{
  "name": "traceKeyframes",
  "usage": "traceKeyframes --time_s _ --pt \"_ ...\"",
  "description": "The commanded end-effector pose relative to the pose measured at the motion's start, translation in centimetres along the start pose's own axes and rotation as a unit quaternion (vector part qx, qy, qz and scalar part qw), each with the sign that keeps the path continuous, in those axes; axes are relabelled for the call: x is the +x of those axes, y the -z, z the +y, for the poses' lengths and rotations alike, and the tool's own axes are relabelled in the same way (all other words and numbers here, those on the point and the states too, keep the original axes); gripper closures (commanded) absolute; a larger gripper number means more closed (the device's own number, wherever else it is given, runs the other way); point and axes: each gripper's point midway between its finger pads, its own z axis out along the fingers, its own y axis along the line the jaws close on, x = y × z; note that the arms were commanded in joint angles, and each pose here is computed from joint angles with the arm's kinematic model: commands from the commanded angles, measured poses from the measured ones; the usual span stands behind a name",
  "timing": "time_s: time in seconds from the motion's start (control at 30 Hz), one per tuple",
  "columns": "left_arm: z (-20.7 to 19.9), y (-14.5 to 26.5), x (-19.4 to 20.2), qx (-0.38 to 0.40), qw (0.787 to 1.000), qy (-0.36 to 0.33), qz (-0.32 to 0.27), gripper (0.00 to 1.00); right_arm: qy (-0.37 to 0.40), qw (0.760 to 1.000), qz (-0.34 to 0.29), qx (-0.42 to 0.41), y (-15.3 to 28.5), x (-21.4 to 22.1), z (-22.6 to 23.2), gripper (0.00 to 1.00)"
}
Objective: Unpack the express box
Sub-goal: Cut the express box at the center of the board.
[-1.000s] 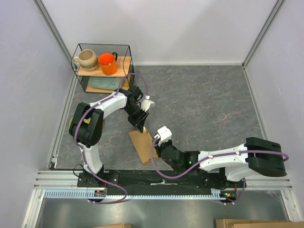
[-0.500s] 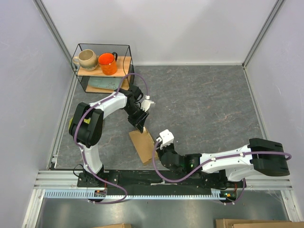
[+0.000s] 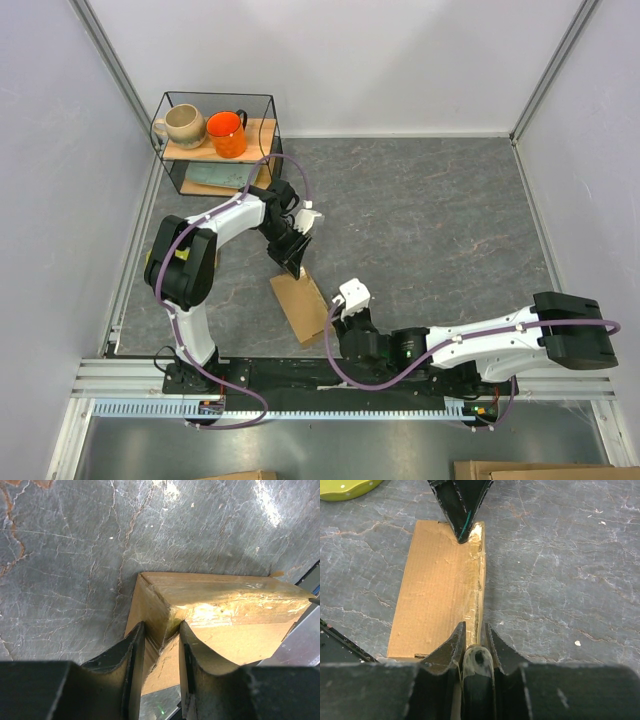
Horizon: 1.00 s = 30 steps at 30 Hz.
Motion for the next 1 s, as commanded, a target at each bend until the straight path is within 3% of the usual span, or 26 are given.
traceKeyframes --time_s 0.0,0.57,0.97 --pt "10.9 -0.1 1.6 -0.208 0.977 -0.014 0.038 0.98 0.034 0.998 0.044 -0.024 1.8 1.9 0.3 1.0" --pt "10.0 0.2 1.1 -0.19 0.981 -0.018 0.025 0.98 0.041 0.997 0.05 -0.028 2.5 2.1 -0.3 1.0" --pt "3.7 0.0 -0.3 -0.028 0.999 -0.02 -0.015 0.98 0.085 0.995 0.025 -0.033 -0.6 2.6 0.6 1.0"
